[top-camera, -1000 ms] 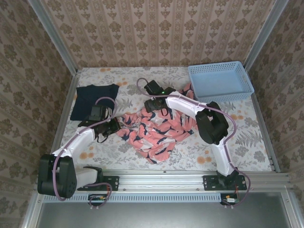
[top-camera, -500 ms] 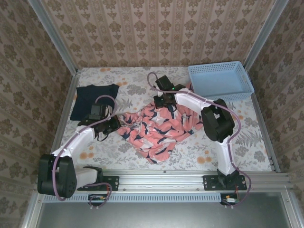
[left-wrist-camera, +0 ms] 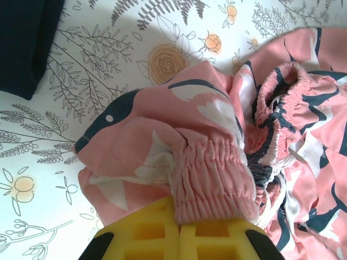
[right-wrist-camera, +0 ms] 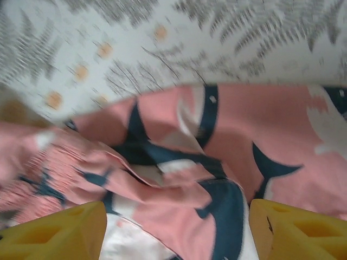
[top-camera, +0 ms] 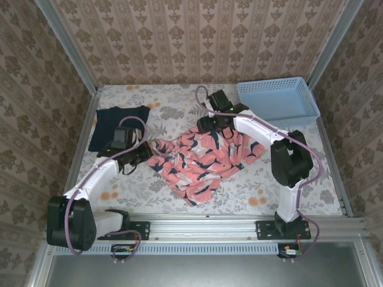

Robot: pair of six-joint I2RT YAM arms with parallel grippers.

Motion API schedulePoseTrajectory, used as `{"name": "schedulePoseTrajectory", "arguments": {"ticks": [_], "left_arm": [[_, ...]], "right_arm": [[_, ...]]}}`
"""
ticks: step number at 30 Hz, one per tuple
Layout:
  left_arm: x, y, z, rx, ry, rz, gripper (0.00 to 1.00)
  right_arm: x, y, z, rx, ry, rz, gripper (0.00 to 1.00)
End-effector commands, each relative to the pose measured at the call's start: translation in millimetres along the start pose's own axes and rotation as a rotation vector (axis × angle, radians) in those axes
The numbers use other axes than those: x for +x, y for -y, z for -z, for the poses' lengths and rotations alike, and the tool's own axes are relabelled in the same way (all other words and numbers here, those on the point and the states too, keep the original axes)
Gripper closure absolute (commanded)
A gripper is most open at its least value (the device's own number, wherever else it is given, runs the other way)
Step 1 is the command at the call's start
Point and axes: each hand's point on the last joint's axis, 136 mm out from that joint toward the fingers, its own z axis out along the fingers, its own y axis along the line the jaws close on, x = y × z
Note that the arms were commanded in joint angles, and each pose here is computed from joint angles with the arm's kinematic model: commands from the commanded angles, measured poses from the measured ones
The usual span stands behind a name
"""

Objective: Fold and stack the mixed laundry pile

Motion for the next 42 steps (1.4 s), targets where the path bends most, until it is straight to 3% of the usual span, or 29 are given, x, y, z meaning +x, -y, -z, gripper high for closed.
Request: {"name": "schedulePoseTrajectory", "arguments": {"ticks": [1, 5, 7, 9, 10, 11, 15, 19, 22, 26, 30, 37, 42], "left_arm": [[-0.5, -6.9, -1.3, -0.022, 0.005, 0.011, 1.00], [4.0, -9.9, -3.7, -0.028, -0.010, 0.021, 1.00], [5.2, -9.8, -4.2, -0.025, -0.013, 0.025, 1.00], [5.5, -8.4, -4.4, -0.017, -0.014, 0.031, 1.00], [5.7, -8.2, -4.4, -0.016, -0.014, 0.033, 1.00], [5.1, -6.9, -3.9, -0.012, -0.012, 0.031, 1.00], [1.4, 1.9, -1.0, 0.016, -0.002, 0.025, 1.00], [-5.6, 30.0, 12.0, 0.131, 0.018, 0.004, 1.00], [-19.3, 69.4, 42.7, 0.277, 0.078, -0.060, 1.00], [-32.6, 137.1, 106.3, 0.551, 0.176, -0.205, 1.00], [-22.6, 192.2, 165.6, 0.781, 0.193, -0.362, 1.00], [9.2, 265.0, 233.1, 1.113, 0.077, -0.544, 1.00], [18.5, 286.0, 246.2, 1.192, 0.019, -0.567, 1.00]], "right_arm": [[39.3, 31.3, -16.4, 0.084, -0.133, 0.013, 0.29], [48.3, 40.4, -35.0, 0.096, -0.161, 0.002, 0.30], [45.5, 41.0, -42.6, 0.087, -0.159, -0.003, 0.38], [37.8, 37.2, -45.6, 0.062, -0.144, -0.010, 0.70], [31.9, 34.6, -44.0, 0.050, -0.130, -0.012, 0.93], [23.9, 31.3, -39.0, 0.038, -0.109, -0.012, 1.00], [-29.9, 19.2, 13.8, 0.006, 0.050, -0.008, 1.00], [-92.2, 13.6, 118.6, 0.034, 0.295, 0.020, 1.00], [-119.0, 18.1, 202.3, 0.092, 0.495, 0.030, 1.00], [-127.0, 19.2, 307.7, 0.120, 0.773, 0.018, 1.00], [-111.2, 19.9, 397.7, 0.118, 0.984, -0.007, 1.00], [-99.7, 33.8, 469.2, 0.208, 1.174, -0.032, 1.00], [-132.4, 46.0, 452.9, 0.222, 1.177, -0.067, 1.00]]}}
